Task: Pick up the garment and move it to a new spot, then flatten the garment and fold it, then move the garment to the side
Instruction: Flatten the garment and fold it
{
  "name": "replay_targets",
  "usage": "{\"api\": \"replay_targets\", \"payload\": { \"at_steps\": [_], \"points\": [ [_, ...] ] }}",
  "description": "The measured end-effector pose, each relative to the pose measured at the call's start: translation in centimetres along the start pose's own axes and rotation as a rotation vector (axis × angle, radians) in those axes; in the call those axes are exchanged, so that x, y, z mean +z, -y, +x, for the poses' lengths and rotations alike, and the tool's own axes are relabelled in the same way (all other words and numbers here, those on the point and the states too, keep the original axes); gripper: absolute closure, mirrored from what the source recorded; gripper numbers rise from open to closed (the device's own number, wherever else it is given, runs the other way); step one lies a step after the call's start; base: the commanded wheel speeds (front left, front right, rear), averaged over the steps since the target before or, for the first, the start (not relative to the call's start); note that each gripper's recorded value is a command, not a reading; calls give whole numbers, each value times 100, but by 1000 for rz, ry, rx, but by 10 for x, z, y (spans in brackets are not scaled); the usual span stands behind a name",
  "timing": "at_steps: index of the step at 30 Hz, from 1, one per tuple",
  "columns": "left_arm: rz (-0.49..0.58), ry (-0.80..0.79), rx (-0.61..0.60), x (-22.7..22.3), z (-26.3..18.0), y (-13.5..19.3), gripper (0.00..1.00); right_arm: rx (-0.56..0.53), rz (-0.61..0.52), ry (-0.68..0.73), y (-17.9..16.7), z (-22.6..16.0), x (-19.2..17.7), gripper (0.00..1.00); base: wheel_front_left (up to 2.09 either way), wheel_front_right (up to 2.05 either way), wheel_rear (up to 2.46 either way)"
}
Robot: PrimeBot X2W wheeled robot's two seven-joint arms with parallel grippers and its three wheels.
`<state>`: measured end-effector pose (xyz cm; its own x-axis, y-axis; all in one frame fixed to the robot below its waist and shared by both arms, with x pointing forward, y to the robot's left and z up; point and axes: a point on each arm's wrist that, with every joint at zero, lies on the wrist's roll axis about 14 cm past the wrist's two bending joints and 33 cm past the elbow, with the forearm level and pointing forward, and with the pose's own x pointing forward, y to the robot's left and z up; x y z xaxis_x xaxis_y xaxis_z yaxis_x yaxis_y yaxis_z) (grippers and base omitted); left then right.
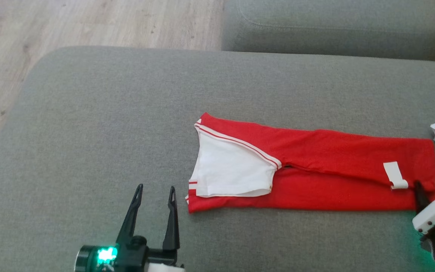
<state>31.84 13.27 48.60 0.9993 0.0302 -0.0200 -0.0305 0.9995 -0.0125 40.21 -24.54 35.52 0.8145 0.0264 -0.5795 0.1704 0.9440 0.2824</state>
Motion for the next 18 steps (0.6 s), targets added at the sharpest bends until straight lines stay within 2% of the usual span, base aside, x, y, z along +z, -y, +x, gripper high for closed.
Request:
{"api": "replay_targets", "payload": {
  "at_steps": [2, 10, 15, 18],
  "points": [
    [10, 7, 14, 0, -3, -4, 0, 20, 11, -17, -10, 1, -4, 100, 0, 0, 0],
    [34, 16, 0, 0, -4, -5, 0, 27, 27, 25, -7, -8, 1, 100, 0, 0, 0],
    [28, 19, -40, -1, -4, 4, 0, -16, -34, 106, 26, -22, 35, 100, 0, 0, 0],
    [24, 11, -51, -4, -4, 6, 0, 5, -62, 151, 25, -27, 53, 100, 0, 0, 0]
  ]
}}
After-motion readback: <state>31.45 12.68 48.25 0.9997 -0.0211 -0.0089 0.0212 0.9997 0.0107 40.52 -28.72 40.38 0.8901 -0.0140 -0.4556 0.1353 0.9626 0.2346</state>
